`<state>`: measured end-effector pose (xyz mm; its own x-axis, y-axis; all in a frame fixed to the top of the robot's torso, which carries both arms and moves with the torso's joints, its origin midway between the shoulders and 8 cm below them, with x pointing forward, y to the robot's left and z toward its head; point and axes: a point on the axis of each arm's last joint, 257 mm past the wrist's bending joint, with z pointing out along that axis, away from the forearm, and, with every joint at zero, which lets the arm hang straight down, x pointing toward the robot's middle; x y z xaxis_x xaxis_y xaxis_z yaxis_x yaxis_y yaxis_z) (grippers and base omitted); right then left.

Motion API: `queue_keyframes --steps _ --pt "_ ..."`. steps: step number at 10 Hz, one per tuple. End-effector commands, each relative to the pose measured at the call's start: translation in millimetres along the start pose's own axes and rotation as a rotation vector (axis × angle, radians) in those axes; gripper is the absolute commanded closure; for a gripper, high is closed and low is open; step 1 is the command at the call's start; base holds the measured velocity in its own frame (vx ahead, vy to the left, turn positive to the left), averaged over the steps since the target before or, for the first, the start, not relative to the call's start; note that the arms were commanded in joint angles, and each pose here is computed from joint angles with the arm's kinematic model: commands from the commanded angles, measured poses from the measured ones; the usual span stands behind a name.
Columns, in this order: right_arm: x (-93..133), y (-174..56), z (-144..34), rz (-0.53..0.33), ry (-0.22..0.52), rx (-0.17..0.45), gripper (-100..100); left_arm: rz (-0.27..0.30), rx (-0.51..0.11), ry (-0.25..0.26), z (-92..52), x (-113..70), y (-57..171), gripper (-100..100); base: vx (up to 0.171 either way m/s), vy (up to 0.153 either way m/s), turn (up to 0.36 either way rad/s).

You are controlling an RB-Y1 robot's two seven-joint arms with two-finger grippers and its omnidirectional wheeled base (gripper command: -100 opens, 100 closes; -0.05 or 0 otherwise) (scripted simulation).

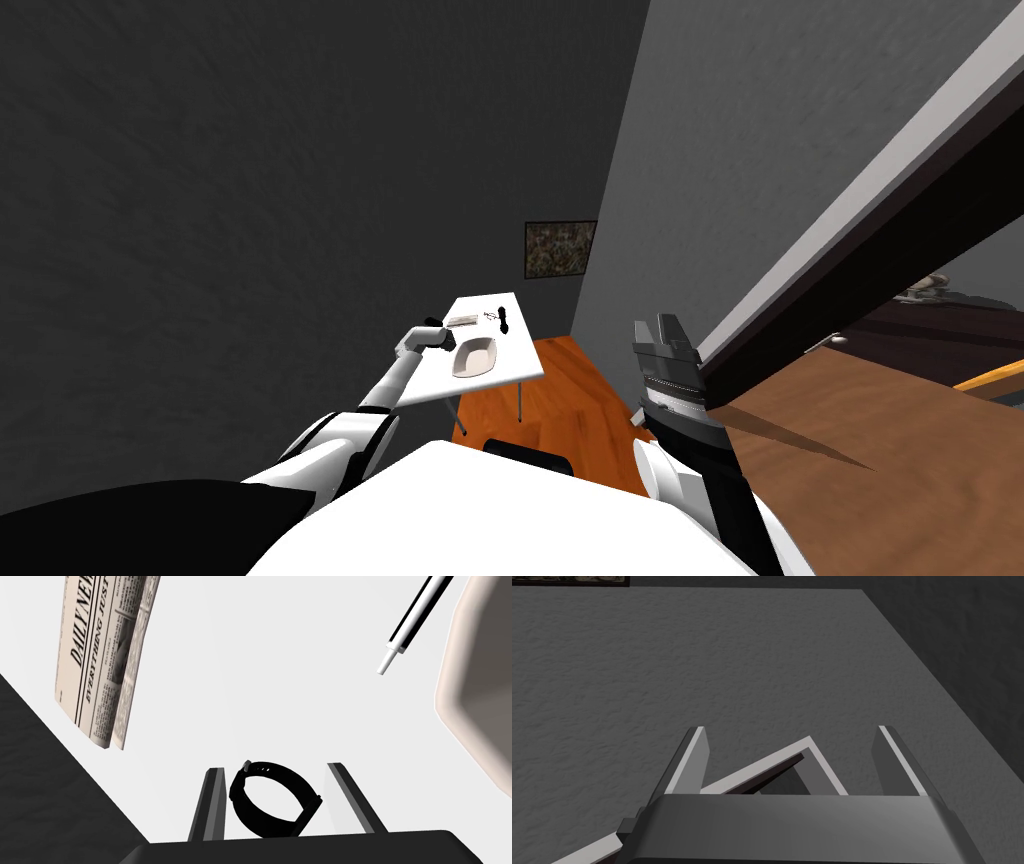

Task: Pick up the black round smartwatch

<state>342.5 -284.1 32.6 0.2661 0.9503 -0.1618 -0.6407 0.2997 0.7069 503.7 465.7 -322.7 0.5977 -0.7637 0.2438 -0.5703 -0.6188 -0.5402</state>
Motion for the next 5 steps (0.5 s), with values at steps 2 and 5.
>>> queue_keyframes --steps 2,5 --pt "0.0 0.0 0.0 0.000 0.000 0.000 0 0.001 0.000 0.000 -7.1 2.4 -3.7 100 -0.014 -0.006 0.007" --pt "0.0 0.0 0.0 0.000 0.000 0.000 0 0.001 0.001 0.001 -7.9 2.7 -4.5 0 -0.026 -0.007 0.005"
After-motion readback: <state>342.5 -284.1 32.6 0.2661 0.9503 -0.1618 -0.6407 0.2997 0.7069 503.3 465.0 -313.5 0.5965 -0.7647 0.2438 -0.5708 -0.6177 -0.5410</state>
